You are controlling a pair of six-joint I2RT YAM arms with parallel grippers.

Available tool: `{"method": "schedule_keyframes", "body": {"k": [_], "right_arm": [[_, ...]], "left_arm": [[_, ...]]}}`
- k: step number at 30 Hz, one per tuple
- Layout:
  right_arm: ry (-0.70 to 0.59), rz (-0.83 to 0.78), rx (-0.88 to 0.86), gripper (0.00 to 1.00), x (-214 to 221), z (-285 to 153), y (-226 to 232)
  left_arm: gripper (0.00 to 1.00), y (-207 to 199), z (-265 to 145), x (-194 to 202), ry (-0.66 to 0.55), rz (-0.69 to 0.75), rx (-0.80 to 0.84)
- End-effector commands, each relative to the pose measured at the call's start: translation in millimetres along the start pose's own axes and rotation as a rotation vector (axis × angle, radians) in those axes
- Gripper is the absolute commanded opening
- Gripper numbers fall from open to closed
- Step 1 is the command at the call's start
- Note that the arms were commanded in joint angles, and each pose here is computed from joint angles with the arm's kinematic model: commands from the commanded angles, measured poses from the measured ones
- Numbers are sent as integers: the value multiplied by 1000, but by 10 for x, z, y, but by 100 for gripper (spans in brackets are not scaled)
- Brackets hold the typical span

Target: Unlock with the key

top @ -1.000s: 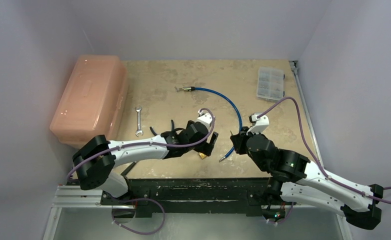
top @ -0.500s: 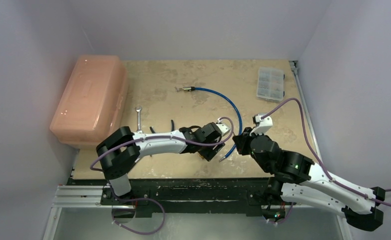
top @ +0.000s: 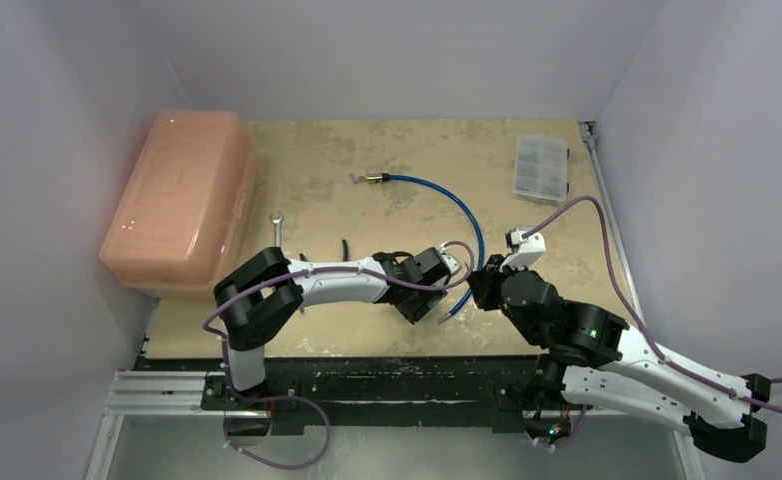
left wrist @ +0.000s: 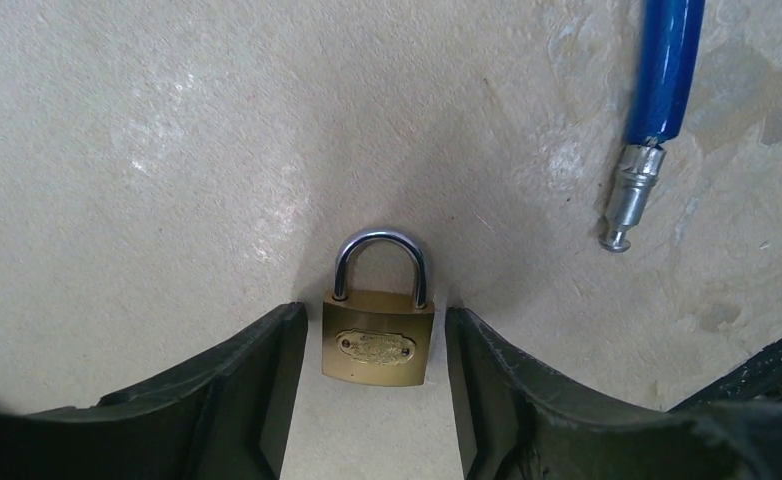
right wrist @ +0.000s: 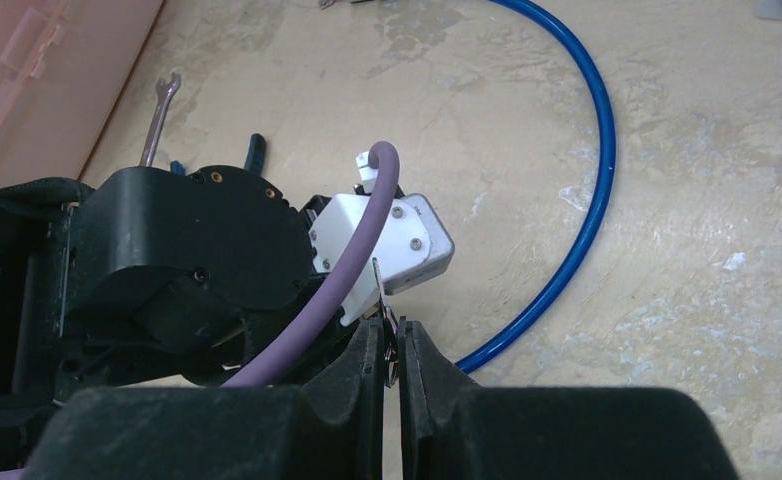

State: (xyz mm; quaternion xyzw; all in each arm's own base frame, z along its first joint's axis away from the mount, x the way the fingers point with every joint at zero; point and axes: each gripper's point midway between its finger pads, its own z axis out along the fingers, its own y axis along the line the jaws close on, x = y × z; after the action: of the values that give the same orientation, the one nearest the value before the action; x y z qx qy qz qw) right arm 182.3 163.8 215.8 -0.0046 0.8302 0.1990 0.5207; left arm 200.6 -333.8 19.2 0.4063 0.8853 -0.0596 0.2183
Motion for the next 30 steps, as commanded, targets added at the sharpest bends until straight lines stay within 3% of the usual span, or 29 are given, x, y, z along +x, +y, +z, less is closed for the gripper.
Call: {"method": "schedule_keyframes", "body": {"k": [1, 23, 27, 30], "right_arm": [[-14, 25, -11, 0, -96, -38, 48], [1, 19, -17, 0, -70, -29, 71], [0, 19, -17, 0, -77, -29, 76], [0, 19, -17, 0, -80, -32, 76]], "left_arm": [[57, -16, 7, 20, 24, 29, 7], [55, 94, 131, 239, 103, 4, 14], [35, 104, 138, 273, 111, 1, 14], [0, 102, 111, 239, 92, -8, 16]]}}
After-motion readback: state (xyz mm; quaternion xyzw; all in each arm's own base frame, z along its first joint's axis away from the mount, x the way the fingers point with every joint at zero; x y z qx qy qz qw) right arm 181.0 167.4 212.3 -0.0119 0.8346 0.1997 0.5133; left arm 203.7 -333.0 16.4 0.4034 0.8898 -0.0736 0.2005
